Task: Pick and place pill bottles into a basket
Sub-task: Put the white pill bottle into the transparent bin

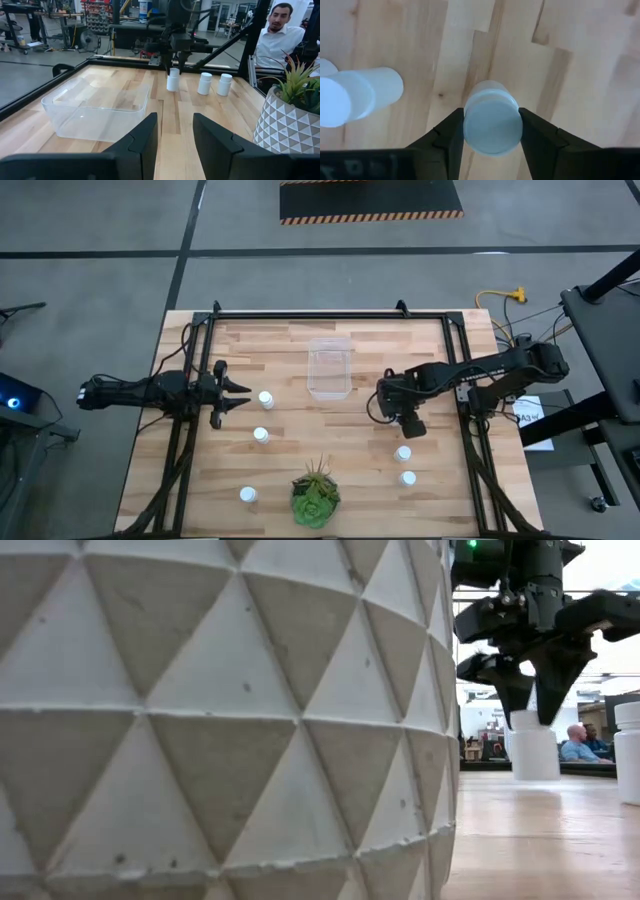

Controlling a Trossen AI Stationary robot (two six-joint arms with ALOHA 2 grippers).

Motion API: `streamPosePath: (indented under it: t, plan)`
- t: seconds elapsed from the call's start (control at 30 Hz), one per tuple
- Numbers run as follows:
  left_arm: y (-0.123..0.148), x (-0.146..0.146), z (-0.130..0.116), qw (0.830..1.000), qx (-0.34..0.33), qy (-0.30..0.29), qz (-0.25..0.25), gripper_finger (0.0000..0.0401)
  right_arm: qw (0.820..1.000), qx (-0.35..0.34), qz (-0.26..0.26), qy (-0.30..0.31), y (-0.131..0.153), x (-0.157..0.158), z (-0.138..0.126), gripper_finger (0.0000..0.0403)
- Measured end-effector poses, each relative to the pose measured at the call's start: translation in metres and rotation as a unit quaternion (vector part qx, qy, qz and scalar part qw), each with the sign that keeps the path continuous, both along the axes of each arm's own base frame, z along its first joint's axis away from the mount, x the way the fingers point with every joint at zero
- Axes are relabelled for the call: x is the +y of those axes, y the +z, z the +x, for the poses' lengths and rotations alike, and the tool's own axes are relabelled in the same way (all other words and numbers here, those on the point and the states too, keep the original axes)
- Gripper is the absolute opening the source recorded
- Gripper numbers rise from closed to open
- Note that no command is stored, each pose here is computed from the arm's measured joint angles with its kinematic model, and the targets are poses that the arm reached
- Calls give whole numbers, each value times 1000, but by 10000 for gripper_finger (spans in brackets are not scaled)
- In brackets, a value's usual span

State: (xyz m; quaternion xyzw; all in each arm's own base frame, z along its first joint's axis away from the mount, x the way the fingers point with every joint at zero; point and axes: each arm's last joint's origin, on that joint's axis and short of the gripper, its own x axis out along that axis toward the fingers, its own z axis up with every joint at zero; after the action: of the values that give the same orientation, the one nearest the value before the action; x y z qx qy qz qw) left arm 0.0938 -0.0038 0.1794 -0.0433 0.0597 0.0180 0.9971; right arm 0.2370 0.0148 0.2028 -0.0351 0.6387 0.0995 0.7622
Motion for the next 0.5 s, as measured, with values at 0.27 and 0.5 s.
streamPosePath:
  t: [0.27, 0.5]
  plan:
    - [0, 0, 0, 1000, 0, 0, 0, 107, 999, -38, -38, -1, 34, -4, 14, 148]
    - [0, 0, 0, 1000, 0, 0, 0, 107, 997, -64, -39, -24, 71, -18, 22, 148]
